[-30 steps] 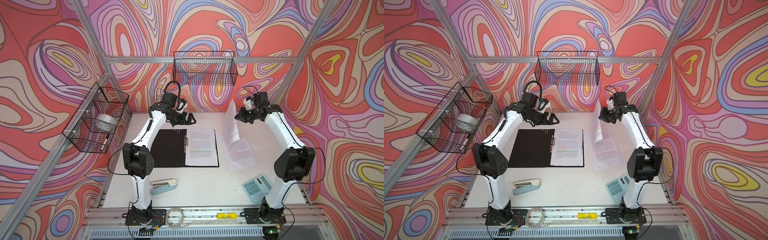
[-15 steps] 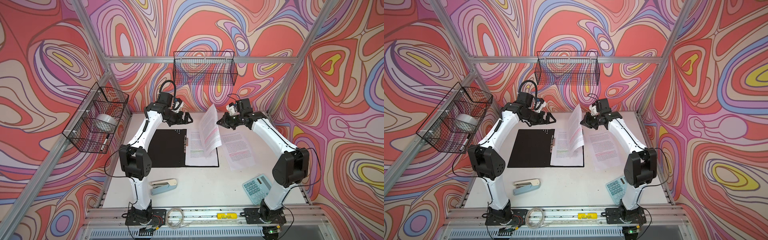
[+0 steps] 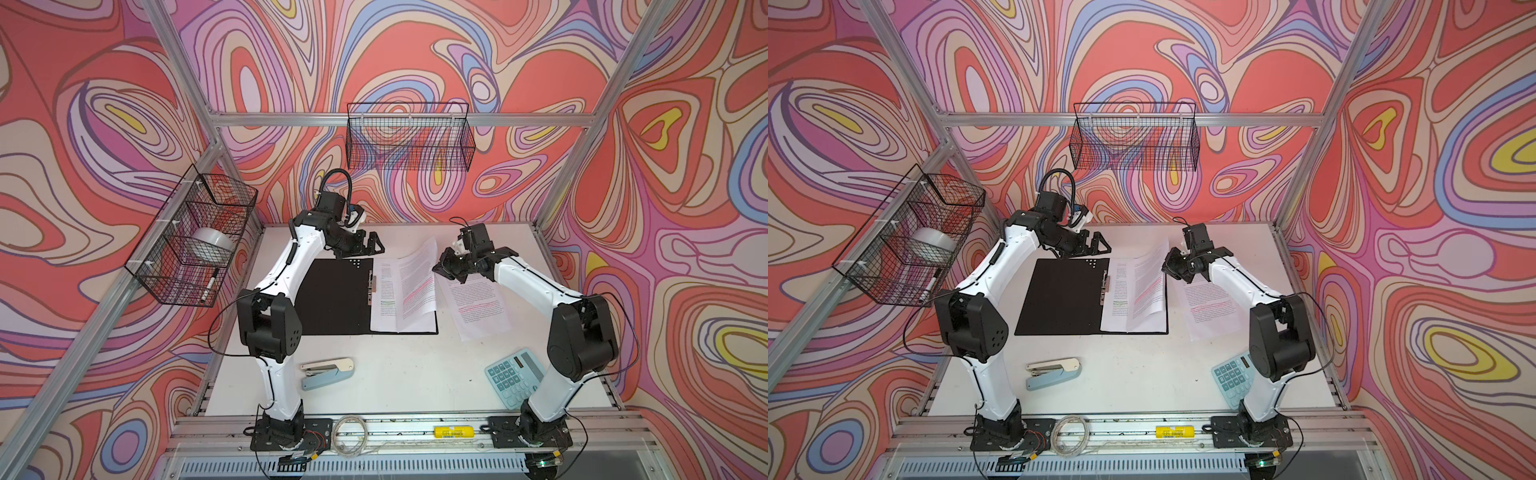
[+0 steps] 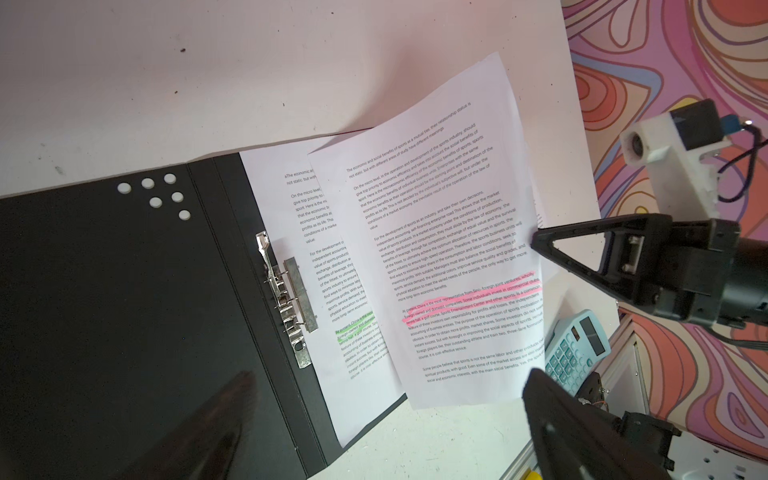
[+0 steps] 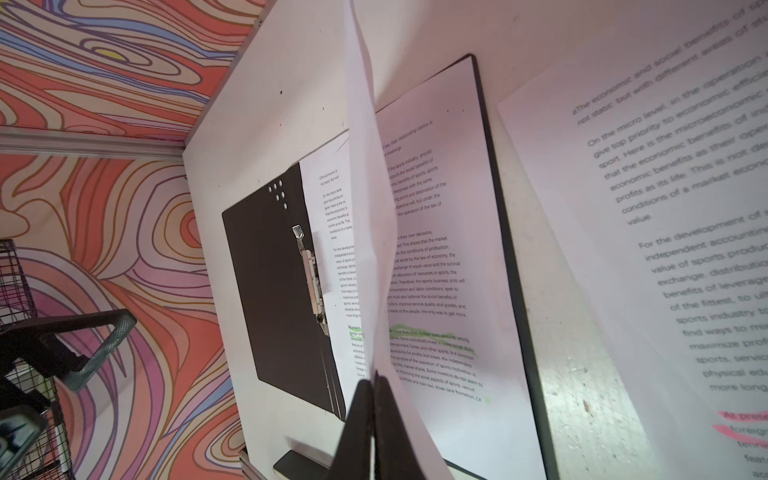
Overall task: Put the files into the folder
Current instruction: 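Lift the sheet and carry it over the black folder with the right gripper, then lower the sheet onto the first sheet in the folder with the right gripper, then release the sheet and move the right gripper back to the printed stack, then pinch the top pink-highlighted sheet edge with the right gripper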
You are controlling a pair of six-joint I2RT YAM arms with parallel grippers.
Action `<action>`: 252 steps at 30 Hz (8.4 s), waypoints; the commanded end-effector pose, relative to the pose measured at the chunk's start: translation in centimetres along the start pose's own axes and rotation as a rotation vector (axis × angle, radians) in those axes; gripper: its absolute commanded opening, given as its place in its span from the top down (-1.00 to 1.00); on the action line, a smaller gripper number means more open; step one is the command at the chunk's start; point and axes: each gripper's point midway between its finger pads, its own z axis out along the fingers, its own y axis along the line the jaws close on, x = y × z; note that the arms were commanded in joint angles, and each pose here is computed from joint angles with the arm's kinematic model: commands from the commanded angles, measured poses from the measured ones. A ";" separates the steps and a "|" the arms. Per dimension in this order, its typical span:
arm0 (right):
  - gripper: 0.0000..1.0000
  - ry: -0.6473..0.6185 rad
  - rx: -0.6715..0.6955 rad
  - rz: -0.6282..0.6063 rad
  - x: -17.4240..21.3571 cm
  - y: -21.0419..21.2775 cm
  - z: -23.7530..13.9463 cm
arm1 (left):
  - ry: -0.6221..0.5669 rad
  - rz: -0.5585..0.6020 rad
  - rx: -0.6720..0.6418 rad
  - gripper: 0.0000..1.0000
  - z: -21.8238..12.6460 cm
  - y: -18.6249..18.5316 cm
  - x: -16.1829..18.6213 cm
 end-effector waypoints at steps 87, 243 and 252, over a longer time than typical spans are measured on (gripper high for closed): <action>0.65 0.109 0.356 -0.029 6.8 -9.0 6.0 | 0.061 -0.073 0.023 -1.00 1.9 1.2 2.8; 1.00 -0.065 0.486 -0.040 -7.4 -18.1 -10.0 | 0.089 0.094 0.022 -1.00 2.0 -4.4 2.6; 1.00 -0.131 0.318 -0.060 -9.2 -12.4 -12.4 | 0.046 0.077 0.003 -0.99 0.3 -3.2 1.5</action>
